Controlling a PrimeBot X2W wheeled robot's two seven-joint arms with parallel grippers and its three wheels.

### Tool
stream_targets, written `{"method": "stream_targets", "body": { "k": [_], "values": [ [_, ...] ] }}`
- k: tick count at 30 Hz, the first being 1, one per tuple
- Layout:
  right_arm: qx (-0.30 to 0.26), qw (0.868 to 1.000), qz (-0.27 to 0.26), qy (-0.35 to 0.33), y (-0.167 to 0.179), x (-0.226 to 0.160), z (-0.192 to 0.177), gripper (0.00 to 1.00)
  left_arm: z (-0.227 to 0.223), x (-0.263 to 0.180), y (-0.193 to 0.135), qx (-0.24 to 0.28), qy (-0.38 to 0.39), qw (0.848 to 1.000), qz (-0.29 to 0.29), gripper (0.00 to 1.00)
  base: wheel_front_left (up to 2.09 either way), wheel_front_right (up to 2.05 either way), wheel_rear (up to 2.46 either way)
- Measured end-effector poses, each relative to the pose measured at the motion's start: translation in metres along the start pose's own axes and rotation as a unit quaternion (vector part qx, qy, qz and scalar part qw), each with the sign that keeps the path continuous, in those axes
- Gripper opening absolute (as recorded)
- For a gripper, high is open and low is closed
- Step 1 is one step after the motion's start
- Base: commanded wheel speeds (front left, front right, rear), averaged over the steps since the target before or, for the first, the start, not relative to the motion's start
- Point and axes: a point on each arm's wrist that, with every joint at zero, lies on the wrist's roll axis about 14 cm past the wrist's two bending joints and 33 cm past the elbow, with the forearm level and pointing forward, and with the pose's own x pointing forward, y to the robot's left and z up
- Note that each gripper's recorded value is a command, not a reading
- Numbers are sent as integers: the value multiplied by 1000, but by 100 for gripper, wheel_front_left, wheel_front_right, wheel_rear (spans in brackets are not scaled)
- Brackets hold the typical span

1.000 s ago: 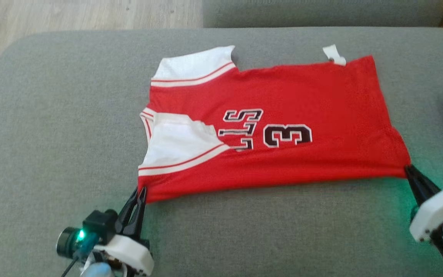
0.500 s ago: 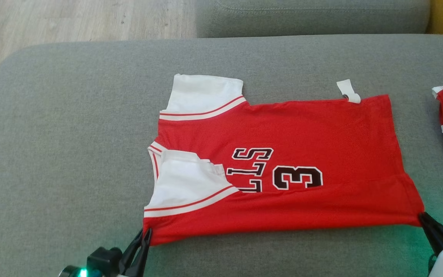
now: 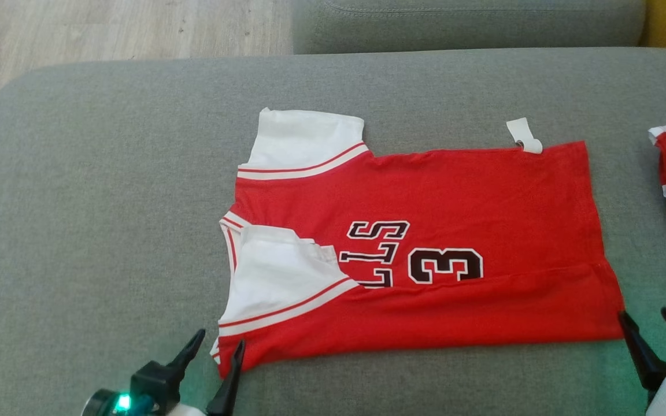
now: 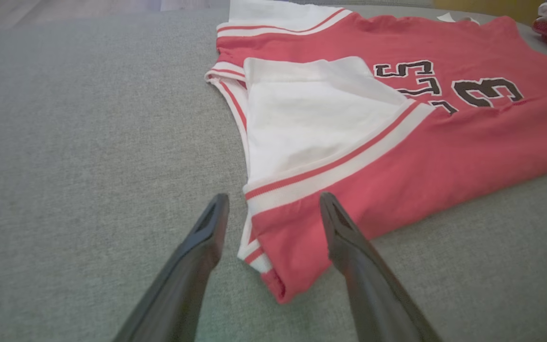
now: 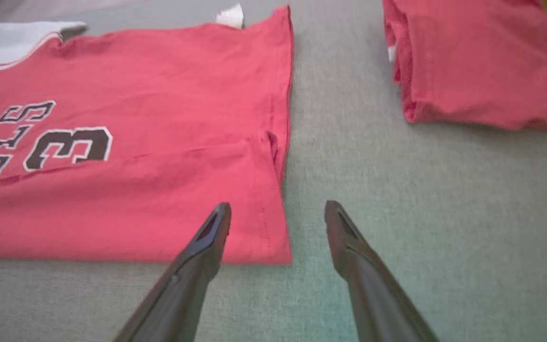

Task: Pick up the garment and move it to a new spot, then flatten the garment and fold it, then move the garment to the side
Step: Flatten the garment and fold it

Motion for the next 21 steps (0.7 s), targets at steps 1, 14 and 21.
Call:
{"method": "stream_targets", "body": {
  "k": [1,14,21],
  "values": [
    [-3,1000,1,-8,1,0,3,100,3,1,0,3,-3,1000,-2,100,0,0,0],
    [-50,993,49,-95,36,36,59,100,161,87,32,143,-93,984,-46,100,0,0,0],
    [-56,992,48,-99,32,61,66,100,201,161,55,180,-21,983,-36,100,0,0,0]
  ]
}}
